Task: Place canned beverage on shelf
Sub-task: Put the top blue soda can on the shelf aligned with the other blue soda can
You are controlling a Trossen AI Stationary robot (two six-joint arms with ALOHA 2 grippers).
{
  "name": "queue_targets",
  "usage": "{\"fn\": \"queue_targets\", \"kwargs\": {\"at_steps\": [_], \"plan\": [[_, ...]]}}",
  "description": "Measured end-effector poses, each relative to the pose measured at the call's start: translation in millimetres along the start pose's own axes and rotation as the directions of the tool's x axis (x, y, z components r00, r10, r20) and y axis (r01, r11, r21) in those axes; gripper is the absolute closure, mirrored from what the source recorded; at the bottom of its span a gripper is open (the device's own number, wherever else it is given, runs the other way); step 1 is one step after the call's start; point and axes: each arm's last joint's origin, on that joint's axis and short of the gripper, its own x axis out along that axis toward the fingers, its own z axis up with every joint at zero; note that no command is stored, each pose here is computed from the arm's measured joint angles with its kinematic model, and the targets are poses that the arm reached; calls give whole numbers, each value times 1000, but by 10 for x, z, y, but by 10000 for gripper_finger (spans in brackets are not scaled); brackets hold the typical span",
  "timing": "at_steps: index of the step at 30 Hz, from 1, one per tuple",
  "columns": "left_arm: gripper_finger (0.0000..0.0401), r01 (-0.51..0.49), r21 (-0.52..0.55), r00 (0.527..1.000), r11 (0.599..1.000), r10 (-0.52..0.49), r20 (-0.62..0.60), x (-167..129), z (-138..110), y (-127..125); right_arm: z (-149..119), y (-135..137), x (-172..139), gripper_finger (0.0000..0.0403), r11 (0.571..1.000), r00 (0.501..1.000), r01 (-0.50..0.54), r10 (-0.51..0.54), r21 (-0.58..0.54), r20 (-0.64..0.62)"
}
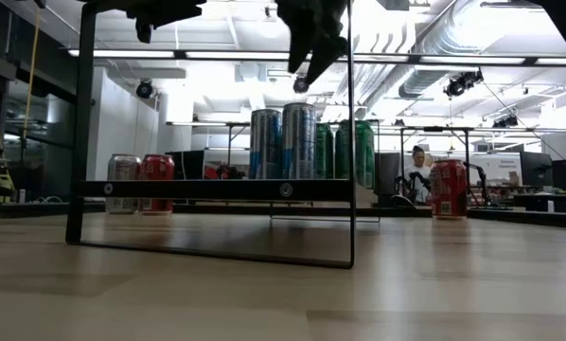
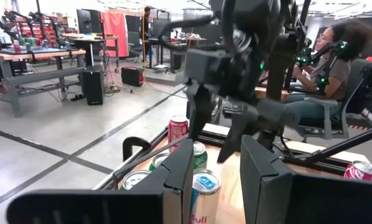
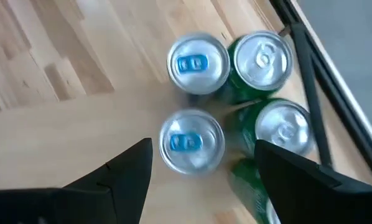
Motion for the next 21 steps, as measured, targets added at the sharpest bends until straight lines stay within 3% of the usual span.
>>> {"fn": "queue_targets", "kwargs": {"at_steps": [5, 11, 17, 21], "plan": [[341, -2, 6, 999, 1000, 2, -34, -1, -33, 2, -147, 110, -67, 149, 994, 995, 3, -14, -110, -95], [341, -6, -37, 998, 999, 3, -59, -7, -57, 4, -416, 206, -224, 218, 984, 997, 8, -22, -178, -76], [341, -5, -42, 999, 999, 3, -50, -13, -46, 5, -859, 29, -423, 304, 997, 1000, -19, 20, -74, 10], [341, -5, -54, 999, 999, 2, -50, -13, -46, 4, -1128, -59, -462, 359, 988, 979, -147, 137, 54, 152]]}}
